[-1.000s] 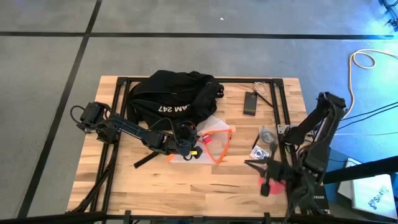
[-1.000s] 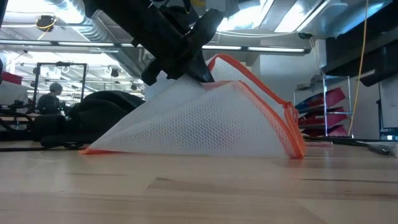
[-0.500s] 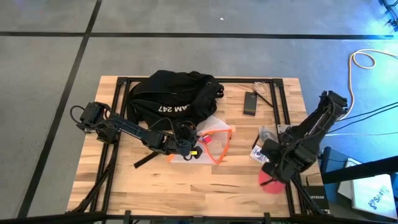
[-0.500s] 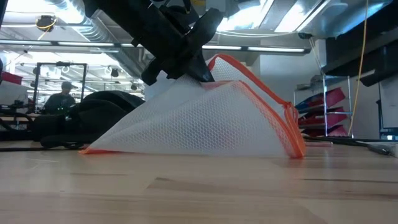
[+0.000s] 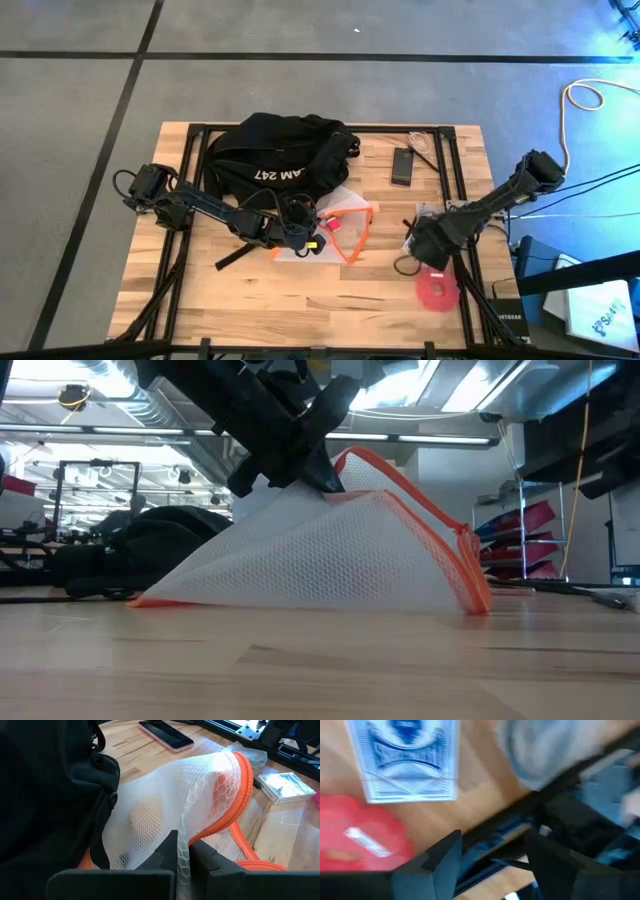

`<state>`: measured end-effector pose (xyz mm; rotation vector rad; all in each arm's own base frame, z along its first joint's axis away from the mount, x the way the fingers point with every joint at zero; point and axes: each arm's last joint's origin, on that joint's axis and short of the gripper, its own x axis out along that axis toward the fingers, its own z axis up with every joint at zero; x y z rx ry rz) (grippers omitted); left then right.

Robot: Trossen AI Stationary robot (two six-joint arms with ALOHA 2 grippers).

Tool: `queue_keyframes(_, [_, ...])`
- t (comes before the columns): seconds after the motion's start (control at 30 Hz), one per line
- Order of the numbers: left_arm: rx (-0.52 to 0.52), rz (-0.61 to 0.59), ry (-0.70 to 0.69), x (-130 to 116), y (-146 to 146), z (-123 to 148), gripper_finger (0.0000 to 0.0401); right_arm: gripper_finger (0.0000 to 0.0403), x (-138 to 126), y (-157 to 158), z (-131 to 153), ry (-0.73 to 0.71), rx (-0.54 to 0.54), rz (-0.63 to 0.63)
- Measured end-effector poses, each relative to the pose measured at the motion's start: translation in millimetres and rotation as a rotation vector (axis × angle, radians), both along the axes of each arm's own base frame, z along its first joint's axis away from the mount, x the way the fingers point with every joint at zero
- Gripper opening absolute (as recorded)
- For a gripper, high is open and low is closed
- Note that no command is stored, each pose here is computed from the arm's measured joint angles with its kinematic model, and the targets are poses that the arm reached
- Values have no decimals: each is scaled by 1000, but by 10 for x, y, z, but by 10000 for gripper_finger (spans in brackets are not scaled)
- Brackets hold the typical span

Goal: Unpack backpack
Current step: Put the black earphones into the zipper pouch

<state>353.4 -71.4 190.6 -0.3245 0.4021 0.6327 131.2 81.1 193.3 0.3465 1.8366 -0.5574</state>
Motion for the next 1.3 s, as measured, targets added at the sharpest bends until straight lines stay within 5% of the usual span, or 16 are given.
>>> queue_keyframes(0.33, [0,0,0,0,0,1,0,201,203,-266,-60,25,65,-133])
queue_keyframes(0.6, [0,0,0,0,0,1,0,198,418,-425,-227,77,161,-19])
queue_keyframes(1.03, [0,0,1,0,0,-1,0,198,583,-746,-724,356,128,107])
queue_keyframes(1.3, [1,0,2,-1,0,-2,0,198,621,-766,-827,359,126,179])
